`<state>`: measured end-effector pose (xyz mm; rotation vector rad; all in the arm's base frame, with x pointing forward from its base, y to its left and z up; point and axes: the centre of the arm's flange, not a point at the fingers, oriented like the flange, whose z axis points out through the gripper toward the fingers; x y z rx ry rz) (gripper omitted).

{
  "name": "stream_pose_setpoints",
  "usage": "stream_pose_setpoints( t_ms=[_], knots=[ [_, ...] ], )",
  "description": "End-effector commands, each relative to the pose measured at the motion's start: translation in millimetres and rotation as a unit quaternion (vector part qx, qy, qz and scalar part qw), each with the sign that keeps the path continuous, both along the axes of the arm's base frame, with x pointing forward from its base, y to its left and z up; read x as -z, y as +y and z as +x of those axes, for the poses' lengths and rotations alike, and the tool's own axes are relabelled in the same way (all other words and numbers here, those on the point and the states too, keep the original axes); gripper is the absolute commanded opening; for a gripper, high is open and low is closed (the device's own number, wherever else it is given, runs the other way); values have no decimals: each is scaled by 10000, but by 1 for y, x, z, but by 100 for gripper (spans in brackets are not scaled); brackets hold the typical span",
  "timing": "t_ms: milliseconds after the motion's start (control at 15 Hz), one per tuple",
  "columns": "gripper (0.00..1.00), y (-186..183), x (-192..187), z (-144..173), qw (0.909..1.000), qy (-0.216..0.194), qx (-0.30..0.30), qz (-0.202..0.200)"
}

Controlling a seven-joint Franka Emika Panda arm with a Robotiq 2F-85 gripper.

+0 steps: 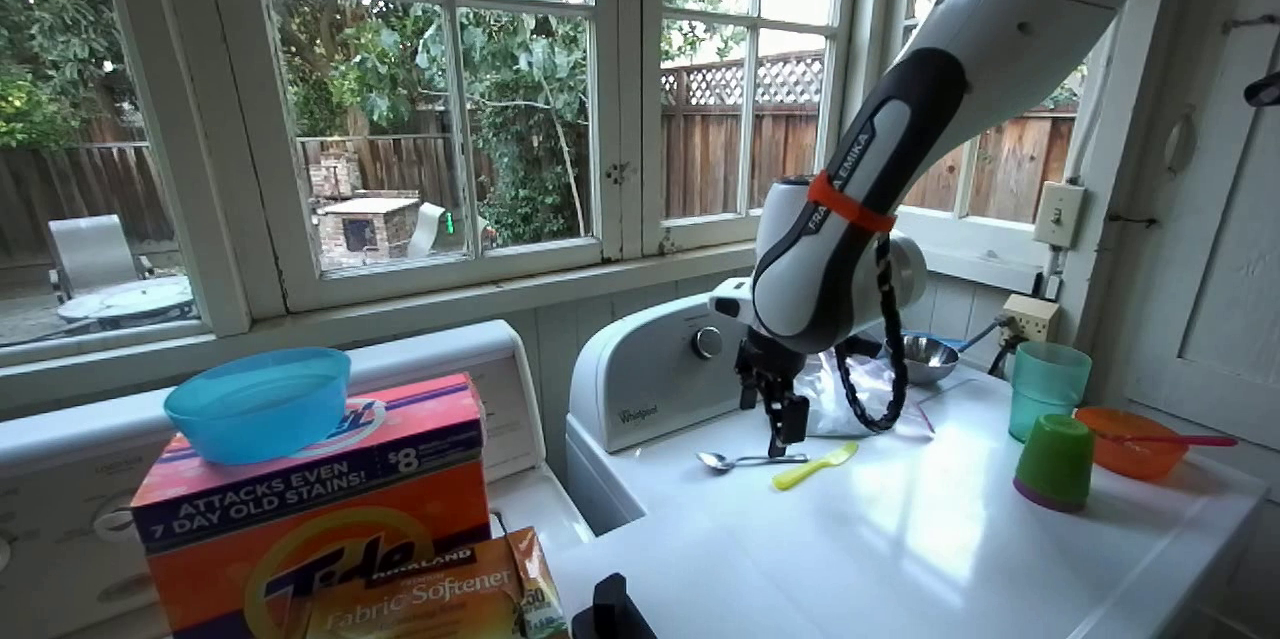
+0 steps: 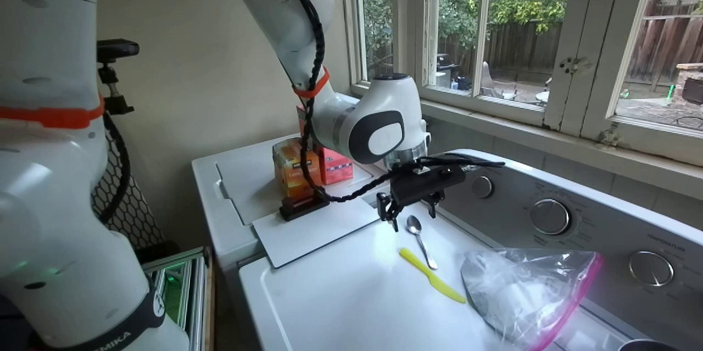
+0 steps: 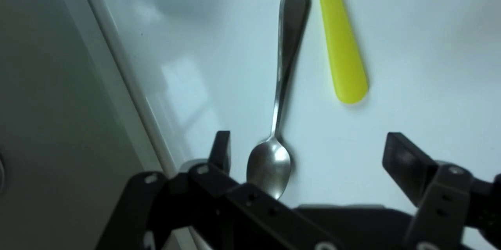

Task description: Put the silver spoon in the blue cup.

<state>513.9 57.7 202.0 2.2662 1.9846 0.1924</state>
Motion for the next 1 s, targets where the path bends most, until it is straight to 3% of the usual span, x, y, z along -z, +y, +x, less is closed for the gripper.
stream_pose_setpoints(
  t_ms=[0,533,933],
  knots=[
    [100,0,2,2,10000,1,26,-14],
    [100,-6,28,21,9991,-268,-65,311],
    [100,-27,49,29,9991,-56,110,397]
  ],
)
